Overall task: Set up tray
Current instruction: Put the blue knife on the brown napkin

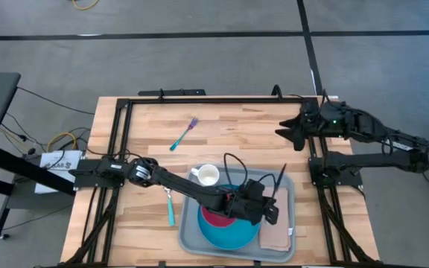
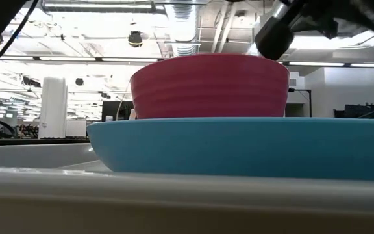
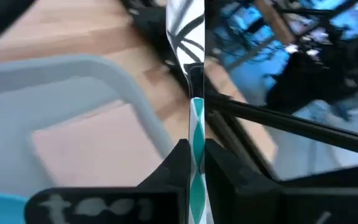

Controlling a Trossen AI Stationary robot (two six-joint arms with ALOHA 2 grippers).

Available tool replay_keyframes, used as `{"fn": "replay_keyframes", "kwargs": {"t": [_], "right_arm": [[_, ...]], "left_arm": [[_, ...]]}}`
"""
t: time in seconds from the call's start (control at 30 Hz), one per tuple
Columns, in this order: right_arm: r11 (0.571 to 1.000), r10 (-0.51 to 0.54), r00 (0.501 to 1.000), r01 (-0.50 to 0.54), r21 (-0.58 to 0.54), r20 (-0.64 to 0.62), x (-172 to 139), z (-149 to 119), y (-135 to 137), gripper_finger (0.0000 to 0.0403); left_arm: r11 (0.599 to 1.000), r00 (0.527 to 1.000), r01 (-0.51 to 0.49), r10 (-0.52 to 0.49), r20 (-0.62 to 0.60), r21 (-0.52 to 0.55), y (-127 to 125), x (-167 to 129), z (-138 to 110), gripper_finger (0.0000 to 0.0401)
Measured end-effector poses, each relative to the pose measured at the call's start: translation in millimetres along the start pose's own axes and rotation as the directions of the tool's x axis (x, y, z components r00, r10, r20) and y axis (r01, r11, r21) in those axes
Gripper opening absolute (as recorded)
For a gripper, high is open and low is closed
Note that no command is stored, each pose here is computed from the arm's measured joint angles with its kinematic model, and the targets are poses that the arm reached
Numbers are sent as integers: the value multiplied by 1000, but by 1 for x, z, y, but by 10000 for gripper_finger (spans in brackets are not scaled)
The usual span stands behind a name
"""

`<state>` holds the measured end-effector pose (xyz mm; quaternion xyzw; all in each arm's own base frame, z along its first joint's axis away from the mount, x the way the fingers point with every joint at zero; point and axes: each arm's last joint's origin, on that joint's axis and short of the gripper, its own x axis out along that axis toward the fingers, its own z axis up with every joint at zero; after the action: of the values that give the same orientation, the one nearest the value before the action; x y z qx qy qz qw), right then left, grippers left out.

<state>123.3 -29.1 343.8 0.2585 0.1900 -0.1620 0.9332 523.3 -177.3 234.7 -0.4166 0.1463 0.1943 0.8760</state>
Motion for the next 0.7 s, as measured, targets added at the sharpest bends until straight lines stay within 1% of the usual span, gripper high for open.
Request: {"fn": "replay_keyframes", "kwargs": {"t": [0.07,0.13,0.2,0.27,0.33,0.4,0.47,0.57,0.63,0.7], "right_arm": [[1000,10,998,-9,5,-54,0,-5,0,244],[1000,22,993,-23,-4,-119,0,-11,1,244],[999,31,988,-34,-14,-152,-1,-14,2,244],[999,31,988,-34,-19,-152,-1,-15,4,244],[1000,10,991,-9,7,-133,-3,-15,3,244],[999,15,992,-8,52,-126,-8,-16,3,244],[996,15,988,-1,87,-154,-11,-20,2,244],[992,-28,974,55,116,-225,-12,-28,0,244],[983,-69,969,106,148,-238,-11,-33,-2,244],[969,-97,969,143,199,-227,-8,-36,-3,244]], "left_arm": [[1000,1000,17,-17,-4,0,-2,0,1,9],[1000,1000,-4,3,30,12,-2,-2,0,11],[1000,997,-28,27,73,3,-2,-3,0,13],[999,994,-36,39,103,-32,-3,-5,3,12],[997,989,-47,56,137,-68,-3,-6,4,10],[992,980,-78,95,172,-102,0,-6,5,9],[988,973,-119,135,189,-93,4,-5,6,9],[983,965,-173,183,187,-67,12,-1,11,10],[977,959,-202,211,188,-61,18,3,17,11],[973,952,-226,233,197,-53,24,8,26,11]]}}
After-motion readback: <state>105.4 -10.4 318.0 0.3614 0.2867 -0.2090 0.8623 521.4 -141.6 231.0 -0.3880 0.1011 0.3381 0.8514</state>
